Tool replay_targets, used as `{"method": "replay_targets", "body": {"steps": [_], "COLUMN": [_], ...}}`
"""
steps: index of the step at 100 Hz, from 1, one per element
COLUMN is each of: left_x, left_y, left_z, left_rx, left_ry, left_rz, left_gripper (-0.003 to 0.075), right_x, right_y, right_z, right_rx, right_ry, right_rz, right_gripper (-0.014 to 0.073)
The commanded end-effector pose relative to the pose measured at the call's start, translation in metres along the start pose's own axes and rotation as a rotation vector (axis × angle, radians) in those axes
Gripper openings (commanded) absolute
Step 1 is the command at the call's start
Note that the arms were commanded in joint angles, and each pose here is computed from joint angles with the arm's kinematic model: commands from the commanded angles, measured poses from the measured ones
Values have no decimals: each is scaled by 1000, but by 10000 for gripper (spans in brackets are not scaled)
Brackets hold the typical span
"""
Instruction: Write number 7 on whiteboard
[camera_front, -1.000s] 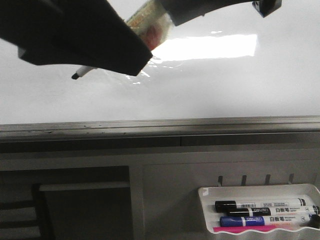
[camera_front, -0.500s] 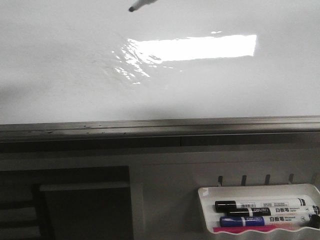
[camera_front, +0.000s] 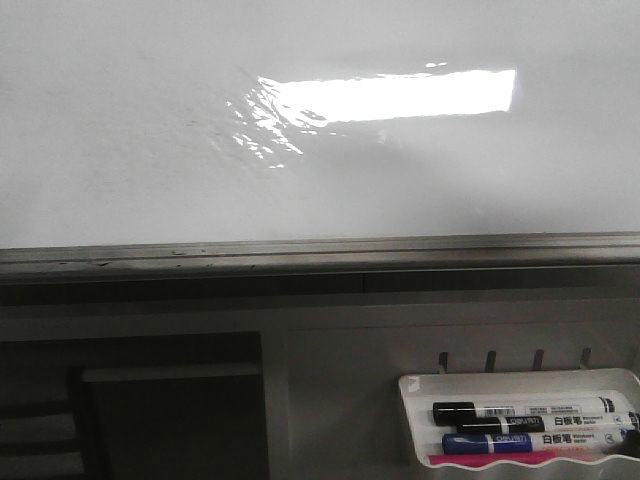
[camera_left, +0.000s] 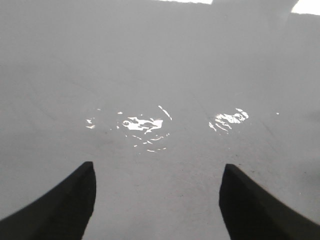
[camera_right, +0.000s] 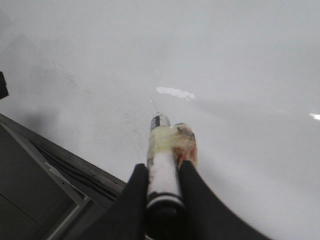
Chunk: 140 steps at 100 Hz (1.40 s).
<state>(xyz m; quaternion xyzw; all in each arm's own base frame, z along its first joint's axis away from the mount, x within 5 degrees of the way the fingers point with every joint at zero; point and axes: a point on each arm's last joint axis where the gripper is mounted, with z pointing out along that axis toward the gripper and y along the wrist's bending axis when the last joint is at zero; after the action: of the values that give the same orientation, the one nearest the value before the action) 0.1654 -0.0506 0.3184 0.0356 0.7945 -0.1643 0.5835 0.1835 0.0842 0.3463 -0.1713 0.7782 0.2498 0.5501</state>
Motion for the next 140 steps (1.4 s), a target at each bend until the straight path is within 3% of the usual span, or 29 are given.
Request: {"method": "replay_targets", "body": {"steps": [1, 30, 69, 140], "left_x": [-17, -21, -22, -22], "left_y": [-1, -1, -1, 0], "left_z": [-4, -5, -5, -5], "left_rx": [-2, -6, -6, -7], "left_ry": [-123, -165, -169, -175], "left_rz": [-23, -30, -30, -30], "left_gripper": [470, 470, 470, 470], "right_x": [-10, -18, -17, -4], "right_y": [-3, -9, -26, -45], "right_z": [5, 35, 74, 42], "right_rx": [22, -23, 6, 183], "right_ry": [-48, -66, 2, -37], "right_rz": [9, 26, 62, 70], "right_gripper": [-50, -50, -50, -50]}}
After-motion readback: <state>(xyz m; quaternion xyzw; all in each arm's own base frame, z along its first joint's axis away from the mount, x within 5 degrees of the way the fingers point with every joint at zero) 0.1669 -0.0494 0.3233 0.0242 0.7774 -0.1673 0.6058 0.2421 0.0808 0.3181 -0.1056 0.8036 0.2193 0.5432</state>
